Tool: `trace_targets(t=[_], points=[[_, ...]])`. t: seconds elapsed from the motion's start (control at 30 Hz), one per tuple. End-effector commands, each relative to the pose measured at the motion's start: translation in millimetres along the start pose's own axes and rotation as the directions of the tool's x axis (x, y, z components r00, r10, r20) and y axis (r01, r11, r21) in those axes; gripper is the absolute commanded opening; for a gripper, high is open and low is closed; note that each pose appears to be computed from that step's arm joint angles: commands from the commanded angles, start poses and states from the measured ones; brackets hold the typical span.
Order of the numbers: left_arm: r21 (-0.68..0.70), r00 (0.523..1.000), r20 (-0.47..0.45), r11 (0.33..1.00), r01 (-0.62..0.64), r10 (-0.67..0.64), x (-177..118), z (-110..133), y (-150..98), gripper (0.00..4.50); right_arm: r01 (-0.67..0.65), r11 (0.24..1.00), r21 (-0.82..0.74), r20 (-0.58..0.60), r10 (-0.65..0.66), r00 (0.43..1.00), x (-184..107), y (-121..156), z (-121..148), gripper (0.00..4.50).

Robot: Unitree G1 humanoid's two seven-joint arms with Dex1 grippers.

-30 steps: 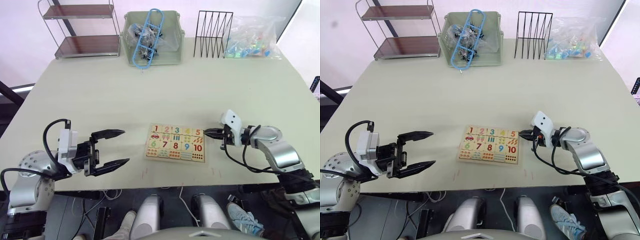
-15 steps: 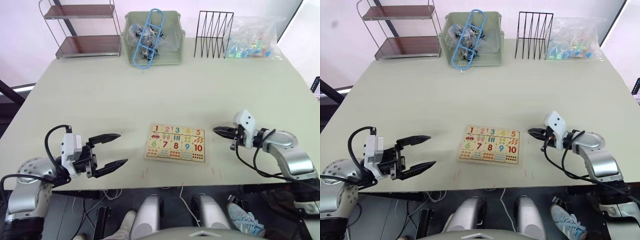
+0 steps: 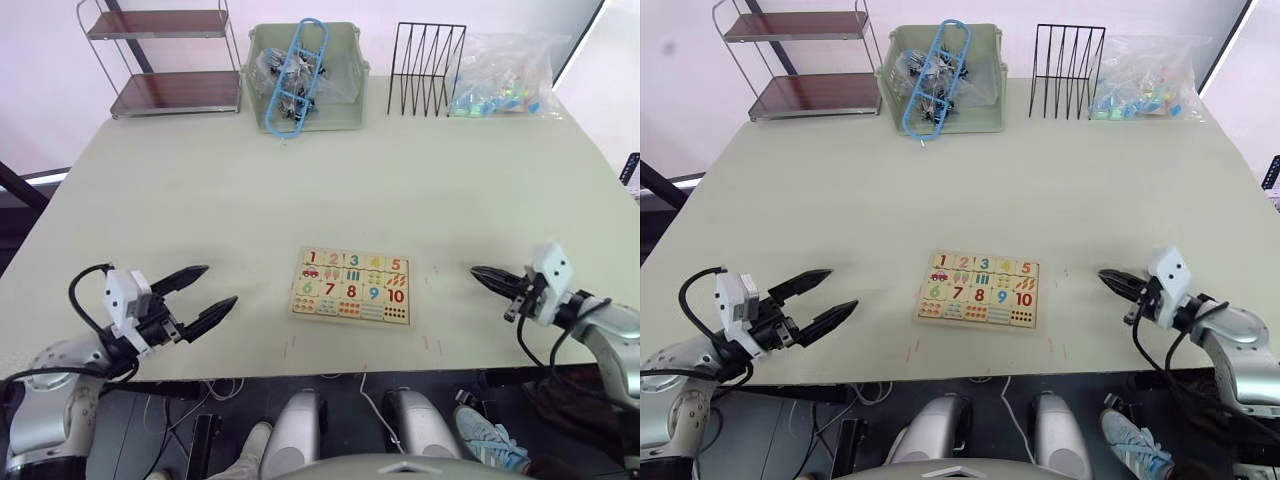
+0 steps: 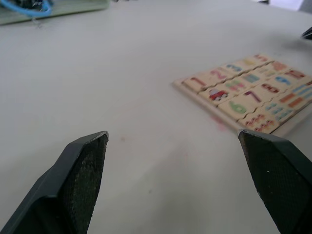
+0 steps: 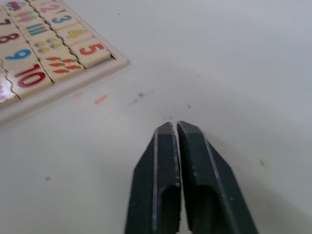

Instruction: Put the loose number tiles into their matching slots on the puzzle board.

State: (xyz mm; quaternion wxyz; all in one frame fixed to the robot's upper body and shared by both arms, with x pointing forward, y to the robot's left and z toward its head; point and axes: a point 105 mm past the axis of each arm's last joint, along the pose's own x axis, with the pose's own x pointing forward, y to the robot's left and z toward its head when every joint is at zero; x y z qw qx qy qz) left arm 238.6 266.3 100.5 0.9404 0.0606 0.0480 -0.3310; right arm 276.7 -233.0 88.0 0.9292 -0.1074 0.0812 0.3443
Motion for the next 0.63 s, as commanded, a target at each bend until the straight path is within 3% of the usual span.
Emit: trace_targets(t=[0.03,0.07,0.23,0.63], points=[[0.030,0.997,-0.010,0.997,-0.070,0.070,1.1,3.5,3.0,4.50,0.103,0.995,0.014,0.085,-0.104,0.991,-18.3,-14.4,7.7,1.76],[0.029,0.997,-0.016,0.996,-0.081,0.082,1.6,2.7,3.4,4.50,0.115,0.993,0.024,0.096,-0.117,0.988,-20.6,-15.4,7.8,2.38],[0.008,0.988,-0.019,0.988,-0.152,0.152,4.9,0.9,3.0,4.50,0.147,0.986,0.081,0.137,-0.157,0.978,-35.3,-5.3,3.4,4.44],[0.039,0.984,-0.054,0.985,-0.168,0.170,6.8,-5.6,1.9,4.50,0.196,0.973,0.123,0.178,-0.216,0.960,-41.3,11.3,11.1,4.44]])
